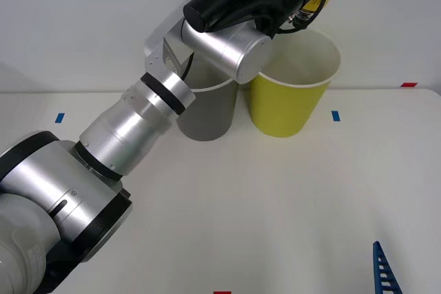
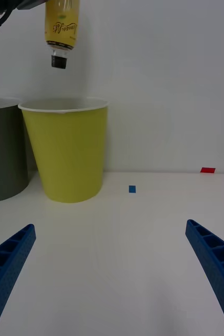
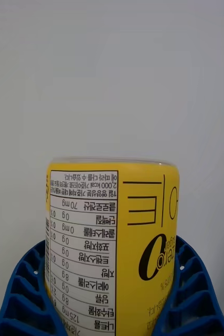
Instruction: Put cans in the gray bin and PET bottles in the light green bin.
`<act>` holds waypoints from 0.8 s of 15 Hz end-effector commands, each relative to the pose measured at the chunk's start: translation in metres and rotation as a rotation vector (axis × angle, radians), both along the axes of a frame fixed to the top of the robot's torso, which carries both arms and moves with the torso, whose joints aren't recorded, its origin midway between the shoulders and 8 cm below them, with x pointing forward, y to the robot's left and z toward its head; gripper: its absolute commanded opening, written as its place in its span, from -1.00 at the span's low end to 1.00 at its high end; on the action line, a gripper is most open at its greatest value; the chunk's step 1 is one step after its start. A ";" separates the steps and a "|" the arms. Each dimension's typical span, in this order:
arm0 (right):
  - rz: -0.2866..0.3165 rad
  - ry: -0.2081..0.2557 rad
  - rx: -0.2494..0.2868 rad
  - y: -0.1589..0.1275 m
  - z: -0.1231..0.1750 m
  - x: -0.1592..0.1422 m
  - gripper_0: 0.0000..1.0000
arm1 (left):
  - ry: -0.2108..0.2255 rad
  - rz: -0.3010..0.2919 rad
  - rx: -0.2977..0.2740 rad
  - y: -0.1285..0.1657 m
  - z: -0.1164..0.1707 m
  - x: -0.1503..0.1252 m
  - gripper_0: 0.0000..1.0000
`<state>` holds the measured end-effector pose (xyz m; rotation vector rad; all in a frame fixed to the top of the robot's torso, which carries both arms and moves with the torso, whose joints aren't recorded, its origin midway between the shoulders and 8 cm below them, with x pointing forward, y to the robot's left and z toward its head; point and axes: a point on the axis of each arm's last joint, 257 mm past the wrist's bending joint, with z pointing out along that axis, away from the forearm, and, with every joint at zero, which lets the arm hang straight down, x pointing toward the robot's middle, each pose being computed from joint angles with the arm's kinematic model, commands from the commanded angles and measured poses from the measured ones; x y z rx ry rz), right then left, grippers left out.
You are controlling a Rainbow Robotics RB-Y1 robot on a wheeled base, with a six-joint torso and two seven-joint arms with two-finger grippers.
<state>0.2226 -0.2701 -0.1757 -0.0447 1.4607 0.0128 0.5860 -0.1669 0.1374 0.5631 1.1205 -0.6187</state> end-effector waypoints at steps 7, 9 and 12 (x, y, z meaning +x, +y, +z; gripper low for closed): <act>0.000 0.000 0.000 0.000 0.000 0.000 1.00 | -0.060 -0.033 -0.097 -0.011 -0.012 -0.005 -1.00; 0.000 0.000 0.000 0.000 0.000 0.000 1.00 | -0.053 -0.024 -0.081 -0.009 -0.016 -0.001 -0.43; 0.000 0.000 0.000 0.000 0.000 0.000 1.00 | -0.054 -0.011 -0.068 -0.003 -0.018 0.004 1.00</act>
